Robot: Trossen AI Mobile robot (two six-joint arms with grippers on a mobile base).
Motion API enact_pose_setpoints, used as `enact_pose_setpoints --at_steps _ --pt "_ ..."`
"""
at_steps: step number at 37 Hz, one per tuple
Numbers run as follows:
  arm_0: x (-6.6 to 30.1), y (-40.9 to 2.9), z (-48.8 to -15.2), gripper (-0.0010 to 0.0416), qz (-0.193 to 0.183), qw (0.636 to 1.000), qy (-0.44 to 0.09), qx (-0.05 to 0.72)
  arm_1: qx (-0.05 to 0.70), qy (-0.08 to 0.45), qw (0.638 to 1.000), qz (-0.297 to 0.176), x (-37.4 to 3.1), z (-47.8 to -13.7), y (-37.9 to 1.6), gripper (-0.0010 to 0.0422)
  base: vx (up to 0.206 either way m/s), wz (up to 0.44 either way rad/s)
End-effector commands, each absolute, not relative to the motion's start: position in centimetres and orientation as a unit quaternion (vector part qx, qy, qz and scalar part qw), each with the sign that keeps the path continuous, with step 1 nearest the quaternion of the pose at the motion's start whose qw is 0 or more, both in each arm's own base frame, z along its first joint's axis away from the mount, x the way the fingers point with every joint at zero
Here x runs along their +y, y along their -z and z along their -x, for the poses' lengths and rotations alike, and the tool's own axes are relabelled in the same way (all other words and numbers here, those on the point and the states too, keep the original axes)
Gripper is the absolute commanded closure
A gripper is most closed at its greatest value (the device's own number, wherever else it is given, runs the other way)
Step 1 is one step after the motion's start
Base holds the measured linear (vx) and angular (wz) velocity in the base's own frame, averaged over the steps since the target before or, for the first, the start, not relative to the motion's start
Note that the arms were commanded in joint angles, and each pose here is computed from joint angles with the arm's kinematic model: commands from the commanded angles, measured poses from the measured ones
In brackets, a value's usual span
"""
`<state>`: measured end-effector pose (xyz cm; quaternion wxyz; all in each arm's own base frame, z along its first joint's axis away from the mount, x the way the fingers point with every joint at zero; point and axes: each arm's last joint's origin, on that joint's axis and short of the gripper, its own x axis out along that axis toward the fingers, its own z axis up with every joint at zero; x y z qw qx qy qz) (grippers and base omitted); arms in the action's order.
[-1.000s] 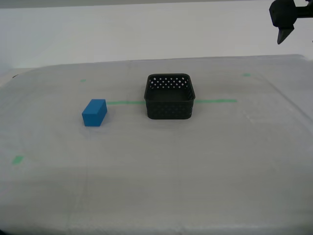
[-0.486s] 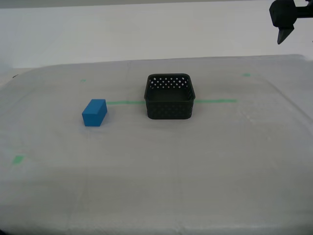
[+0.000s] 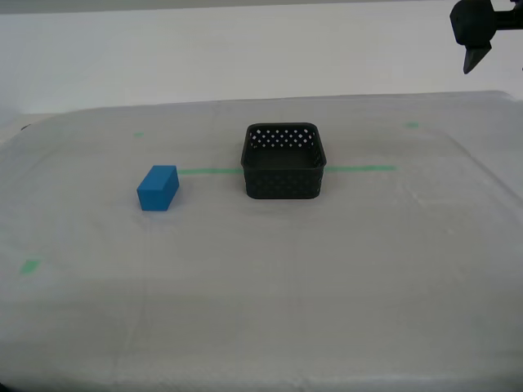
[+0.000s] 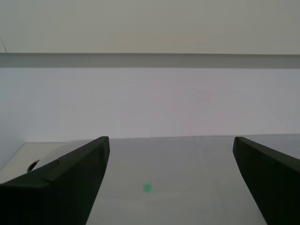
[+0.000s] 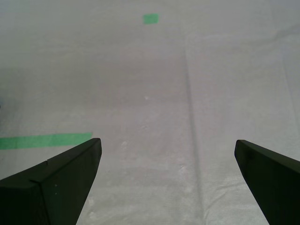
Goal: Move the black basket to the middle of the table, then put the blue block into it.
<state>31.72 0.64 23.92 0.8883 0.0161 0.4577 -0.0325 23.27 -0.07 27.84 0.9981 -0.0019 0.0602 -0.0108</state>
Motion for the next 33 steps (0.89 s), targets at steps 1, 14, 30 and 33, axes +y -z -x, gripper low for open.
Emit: enact_pose_setpoints --at_steps 1,14,30,33 --pt "0.7 -24.0 -31.7 0.0007 -0.015 0.889 0.031 0.457 0.086 0.020 0.996 0.001 -0.1 -23.4 -28.5 0.0002 0.000 0.000" --pt "0.7 -24.0 -31.7 0.0007 -0.015 0.889 0.031 0.457 0.202 0.004 0.979 0.009 -0.1 -22.8 -31.5 0.0007 0.000 0.000" --pt "0.7 -24.0 -31.7 0.0007 -0.015 0.889 0.031 0.457 0.312 -0.012 0.949 0.055 -0.1 -21.3 -32.8 0.0011 0.000 0.000" --pt "0.7 -24.0 -31.7 0.0007 -0.016 0.889 0.031 0.457 0.335 -0.017 0.940 0.067 -0.1 -20.9 -32.7 0.0011 0.000 0.000"
